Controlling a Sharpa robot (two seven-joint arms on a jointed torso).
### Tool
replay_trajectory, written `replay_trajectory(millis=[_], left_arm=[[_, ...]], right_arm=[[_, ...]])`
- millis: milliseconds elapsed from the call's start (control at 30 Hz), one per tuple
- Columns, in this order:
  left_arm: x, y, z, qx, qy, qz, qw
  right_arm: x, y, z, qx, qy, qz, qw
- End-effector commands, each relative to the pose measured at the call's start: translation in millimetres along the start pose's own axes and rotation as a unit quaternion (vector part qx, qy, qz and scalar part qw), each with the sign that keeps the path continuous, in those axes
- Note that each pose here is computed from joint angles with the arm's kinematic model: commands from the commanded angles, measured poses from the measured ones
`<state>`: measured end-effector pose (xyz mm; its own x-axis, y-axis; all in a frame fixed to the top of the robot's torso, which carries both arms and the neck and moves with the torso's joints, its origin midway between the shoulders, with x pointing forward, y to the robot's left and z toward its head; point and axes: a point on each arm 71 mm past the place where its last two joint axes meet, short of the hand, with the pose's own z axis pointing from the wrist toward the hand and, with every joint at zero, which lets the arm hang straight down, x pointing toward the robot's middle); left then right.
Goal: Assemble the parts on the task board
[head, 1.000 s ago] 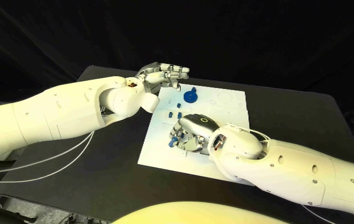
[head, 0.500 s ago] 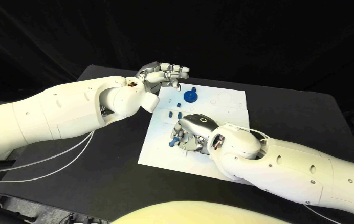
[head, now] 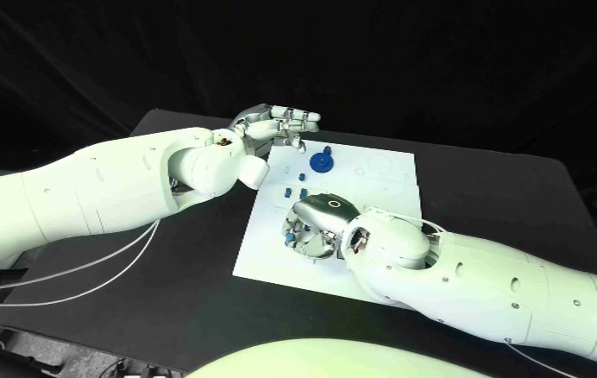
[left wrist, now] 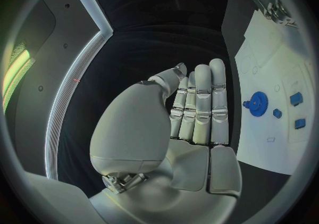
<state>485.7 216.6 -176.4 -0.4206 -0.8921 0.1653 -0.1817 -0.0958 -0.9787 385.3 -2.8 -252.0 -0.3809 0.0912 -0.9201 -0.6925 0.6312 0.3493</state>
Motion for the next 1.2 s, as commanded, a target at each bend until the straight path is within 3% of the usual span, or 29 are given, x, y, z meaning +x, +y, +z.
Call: replay_trajectory(millis=[33,400,700,967,1200], left_arm=[[2.4,-1.2,0.5,0.004,0.007,-0.002,1.000],[2.1,-1.1,0.3,0.003,0.008,-0.002,1.000],[0.8,-1.1,-0.1,0.003,0.007,-0.002,1.000],[-1.3,-1.1,-0.9,0.002,0.004,-0.002,1.000],[-4.8,-0.9,-2.9,0.002,0.000,-0.001,1.000]], right_arm=[[4.3,0,0.2,0.001,0.014,-0.005,1.000],[2.1,-1,-2.0,0.005,-0.008,-0.007,1.000],[-4.8,2,-12.7,-0.001,-0.048,0.004,0.999],[-27.6,-13,-44.0,0.012,-0.081,0.022,0.996],[-54.1,-57,-90.6,0.089,-0.091,0.102,0.987]])
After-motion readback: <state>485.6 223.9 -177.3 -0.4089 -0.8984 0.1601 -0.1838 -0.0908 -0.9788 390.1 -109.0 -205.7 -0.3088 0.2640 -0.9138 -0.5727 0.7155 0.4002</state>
